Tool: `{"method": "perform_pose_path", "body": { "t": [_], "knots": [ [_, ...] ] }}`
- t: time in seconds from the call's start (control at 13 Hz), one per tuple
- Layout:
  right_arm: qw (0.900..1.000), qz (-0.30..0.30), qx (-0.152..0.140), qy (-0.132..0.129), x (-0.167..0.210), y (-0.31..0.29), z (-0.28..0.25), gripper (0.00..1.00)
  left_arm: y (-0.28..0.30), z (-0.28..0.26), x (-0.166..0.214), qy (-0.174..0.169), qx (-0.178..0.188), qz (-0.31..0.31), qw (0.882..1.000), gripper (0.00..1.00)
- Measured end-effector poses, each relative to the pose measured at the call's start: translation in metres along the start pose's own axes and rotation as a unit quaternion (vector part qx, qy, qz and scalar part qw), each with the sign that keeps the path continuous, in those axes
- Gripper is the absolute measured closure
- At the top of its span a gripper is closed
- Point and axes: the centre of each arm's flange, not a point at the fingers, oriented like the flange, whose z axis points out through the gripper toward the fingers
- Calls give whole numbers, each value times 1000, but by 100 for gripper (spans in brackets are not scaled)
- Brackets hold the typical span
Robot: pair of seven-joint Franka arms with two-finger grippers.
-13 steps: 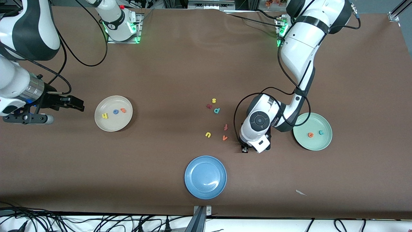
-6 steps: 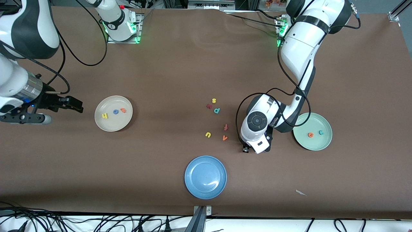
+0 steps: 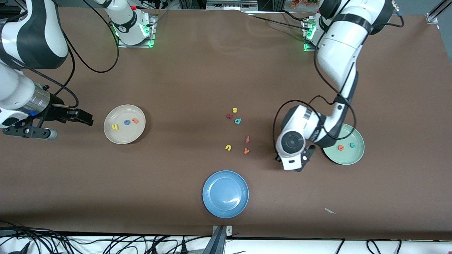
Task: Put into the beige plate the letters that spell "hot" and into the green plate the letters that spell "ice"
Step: 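Carry the pink f over the green plate and open the left gripper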
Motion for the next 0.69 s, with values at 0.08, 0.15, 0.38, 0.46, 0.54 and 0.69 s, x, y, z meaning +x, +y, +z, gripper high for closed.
{"method": "perform_pose_path", "body": {
  "t": [0.08,0.15,0.38,0.46,0.54,0.69],
  "knots": [
    [1000,0,0,-1,0,0,-1,0,-11,-7,15,-6,13,41,999,90],
    [1000,0,0,-1,-1,0,-1,0,-23,-16,30,-13,23,81,996,90],
    [1000,-10,-22,-4,-2,-2,0,0,-53,-33,71,-35,39,198,979,90],
    [1000,-14,-25,-7,-4,-6,1,0,-63,-37,84,-40,39,229,972,90],
    [999,-17,-27,-9,-6,-11,1,0,-73,-41,98,-45,37,261,964,90],
    [1000,-5,-28,-12,-8,-19,2,0,-97,-47,135,-53,29,323,944,90]
  ]
}}
